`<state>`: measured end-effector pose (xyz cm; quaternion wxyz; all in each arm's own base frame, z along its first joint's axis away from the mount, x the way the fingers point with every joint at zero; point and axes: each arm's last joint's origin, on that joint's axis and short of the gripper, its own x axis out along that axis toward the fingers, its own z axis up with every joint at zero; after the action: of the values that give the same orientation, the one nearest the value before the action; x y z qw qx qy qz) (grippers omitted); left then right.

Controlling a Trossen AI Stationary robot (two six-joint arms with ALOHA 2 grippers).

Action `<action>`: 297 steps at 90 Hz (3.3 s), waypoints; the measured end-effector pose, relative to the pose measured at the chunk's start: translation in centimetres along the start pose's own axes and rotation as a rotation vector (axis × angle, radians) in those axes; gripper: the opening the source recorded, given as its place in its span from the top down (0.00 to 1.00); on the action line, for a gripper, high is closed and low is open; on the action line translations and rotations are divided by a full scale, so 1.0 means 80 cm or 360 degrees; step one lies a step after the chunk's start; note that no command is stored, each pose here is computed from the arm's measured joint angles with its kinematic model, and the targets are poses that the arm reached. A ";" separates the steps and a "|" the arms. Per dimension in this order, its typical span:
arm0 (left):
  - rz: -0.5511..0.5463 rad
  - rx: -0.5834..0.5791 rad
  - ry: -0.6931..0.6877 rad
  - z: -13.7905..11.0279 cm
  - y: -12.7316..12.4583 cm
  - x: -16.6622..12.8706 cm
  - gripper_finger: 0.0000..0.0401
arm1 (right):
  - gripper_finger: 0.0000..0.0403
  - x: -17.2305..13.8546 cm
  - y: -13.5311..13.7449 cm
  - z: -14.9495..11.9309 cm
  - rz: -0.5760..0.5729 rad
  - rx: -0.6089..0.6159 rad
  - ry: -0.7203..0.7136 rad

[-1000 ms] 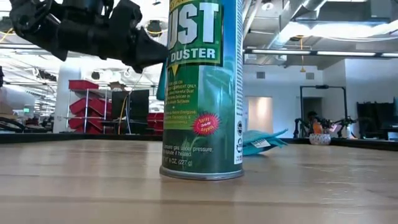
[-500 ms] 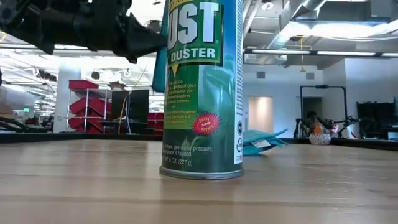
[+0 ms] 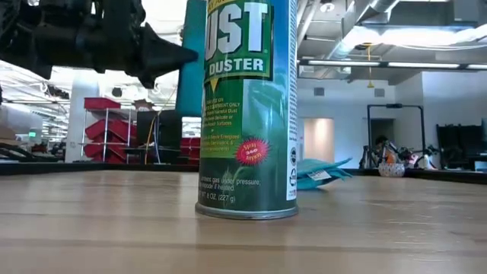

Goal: Apply microfiber cloth
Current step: Spray the back of the tablet using the spray bottle, then wipe the back of the tablet with a blue microfiber cloth

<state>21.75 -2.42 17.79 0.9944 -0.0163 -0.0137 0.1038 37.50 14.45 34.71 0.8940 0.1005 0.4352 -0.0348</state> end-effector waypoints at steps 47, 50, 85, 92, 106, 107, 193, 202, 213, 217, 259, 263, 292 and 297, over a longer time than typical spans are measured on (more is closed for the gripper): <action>0.0006 -0.0023 -0.0052 0.004 0.000 0.000 0.99 | 1.00 -0.003 0.013 -0.009 0.0025 0.0055 0.0022; 0.0006 -0.0025 -0.0054 0.004 0.000 0.000 0.99 | 1.00 -0.003 0.013 -0.008 0.0028 0.0059 0.0017; 0.0006 -0.0044 -0.0056 0.004 0.000 0.000 0.99 | 1.00 -0.003 0.013 -0.006 0.0044 0.0066 -0.0002; 0.0007 -0.0043 -0.0055 0.004 0.000 0.000 0.99 | 1.00 0.003 0.014 -0.006 0.0040 0.0065 0.0005; 0.0009 -0.0042 -0.0057 0.005 0.000 0.000 0.99 | 1.00 0.023 0.016 -0.008 0.0054 0.0051 0.0057; 0.0009 -0.0042 -0.0057 0.005 0.000 0.000 0.99 | 1.00 0.023 0.015 -0.007 0.0054 0.0052 0.0057; 0.0160 0.0014 0.0021 -0.002 -0.023 -0.012 0.99 | 1.00 0.024 0.005 -0.006 0.0023 0.0080 0.0096; 0.0161 0.0000 0.0020 -0.004 -0.023 -0.011 0.99 | 1.00 0.026 0.006 -0.006 0.0022 0.0079 0.0099; 0.0157 -0.0027 0.0044 -0.011 -0.024 -0.008 0.99 | 1.00 0.027 0.006 -0.006 0.0031 0.0079 0.0105; 0.0153 -0.0037 0.0040 -0.014 -0.025 -0.007 0.99 | 1.00 0.027 0.006 -0.006 0.0031 0.0079 0.0106; 0.0093 -0.0048 0.0017 -0.029 -0.040 0.018 0.99 | 1.00 0.043 0.009 -0.009 0.0071 0.0082 0.0165; 0.0092 -0.0051 0.0009 -0.028 -0.040 0.018 0.99 | 1.00 0.043 0.009 -0.009 0.0069 0.0083 0.0164; 0.0076 -0.0027 -0.0010 -0.023 -0.042 0.015 0.99 | 1.00 0.045 0.008 -0.010 0.0043 0.0080 0.0170; 0.0073 -0.0019 -0.0011 -0.023 -0.042 0.015 0.99 | 1.00 0.044 0.006 -0.009 0.0039 0.0080 0.0171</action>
<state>23.65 -5.53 16.11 0.9915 -0.0221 -0.0173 0.1267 39.18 15.20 31.55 0.8669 0.1299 0.4803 -0.0294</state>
